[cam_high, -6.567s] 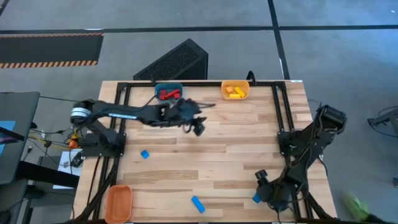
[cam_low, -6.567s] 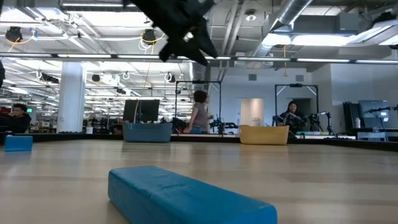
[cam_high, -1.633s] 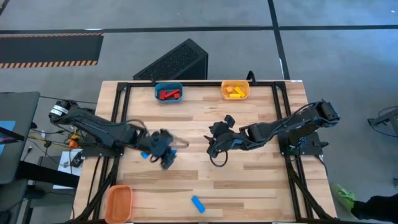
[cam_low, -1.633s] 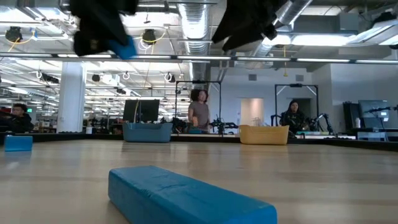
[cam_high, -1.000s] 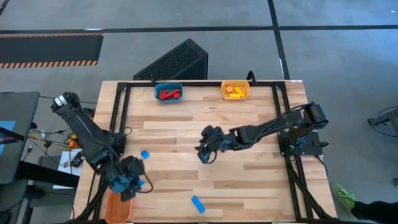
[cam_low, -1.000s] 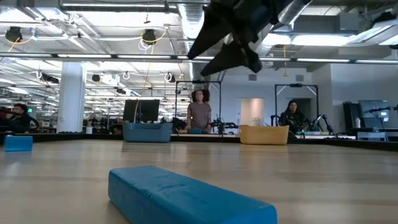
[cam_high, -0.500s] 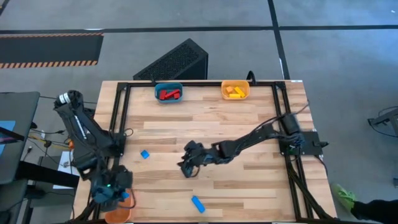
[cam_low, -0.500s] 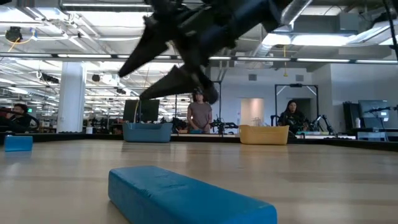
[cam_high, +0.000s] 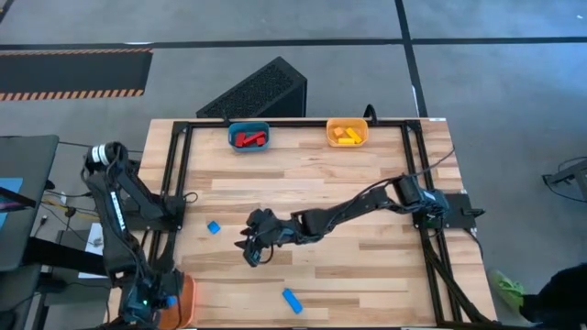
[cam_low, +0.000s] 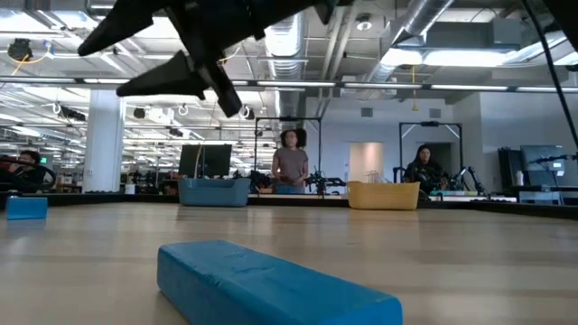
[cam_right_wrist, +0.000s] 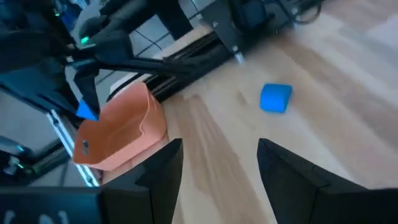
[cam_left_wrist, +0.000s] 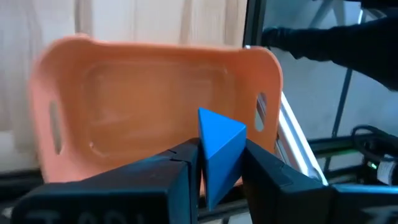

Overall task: Sort & place blocks by color
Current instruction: Put the bottom right blue block into the orange bin, then put the top blue block into the orange bin

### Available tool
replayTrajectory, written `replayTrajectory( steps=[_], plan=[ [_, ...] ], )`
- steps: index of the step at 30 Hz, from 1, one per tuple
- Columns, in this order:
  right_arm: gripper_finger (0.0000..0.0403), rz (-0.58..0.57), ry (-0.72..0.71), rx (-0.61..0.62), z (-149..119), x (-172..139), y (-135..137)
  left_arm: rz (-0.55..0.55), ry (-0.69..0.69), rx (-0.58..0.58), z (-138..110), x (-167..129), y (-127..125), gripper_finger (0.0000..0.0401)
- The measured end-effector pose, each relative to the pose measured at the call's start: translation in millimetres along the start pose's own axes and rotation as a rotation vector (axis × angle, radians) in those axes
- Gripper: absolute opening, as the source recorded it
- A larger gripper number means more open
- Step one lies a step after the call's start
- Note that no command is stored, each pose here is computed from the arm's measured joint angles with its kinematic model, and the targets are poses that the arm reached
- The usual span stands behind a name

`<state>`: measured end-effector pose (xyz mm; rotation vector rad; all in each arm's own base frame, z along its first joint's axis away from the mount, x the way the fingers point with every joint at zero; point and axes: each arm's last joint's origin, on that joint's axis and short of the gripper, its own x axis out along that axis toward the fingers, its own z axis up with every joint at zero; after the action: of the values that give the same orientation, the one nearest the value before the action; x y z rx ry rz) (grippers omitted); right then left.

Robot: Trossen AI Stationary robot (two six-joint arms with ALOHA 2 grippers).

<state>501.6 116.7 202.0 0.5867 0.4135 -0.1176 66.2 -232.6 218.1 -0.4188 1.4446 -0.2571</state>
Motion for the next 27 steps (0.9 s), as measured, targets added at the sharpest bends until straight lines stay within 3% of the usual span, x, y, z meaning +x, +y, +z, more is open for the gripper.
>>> replayTrajectory(
  steps=[5, 8, 18, 23, 27],
  plan=[
    [0.0225, -0.002, -0.003, -0.177, 8, -4, 3, 0.01, -0.003, -0.012, -2, 9, 3, 0.0082],
    [0.0225, 0.012, -0.011, -0.22, 9, -6, 8, 0.028, -0.02, -0.014, -2, 10, 5, 0.01],
    [0.0239, 0.034, 0.006, -0.437, -2, -10, 19, 0.034, -0.018, -0.098, 0, 9, 6, 0.0208],
    [0.025, 0.015, -0.006, -0.594, 2, -2, 9, 0.019, 0.006, -0.22, 5, 1, 8, 0.0228],
    [0.0251, -0.009, -0.007, -0.653, 9, 3, -5, 0.075, -0.113, -0.358, 11, -8, 18, 0.0227]
  ],
)
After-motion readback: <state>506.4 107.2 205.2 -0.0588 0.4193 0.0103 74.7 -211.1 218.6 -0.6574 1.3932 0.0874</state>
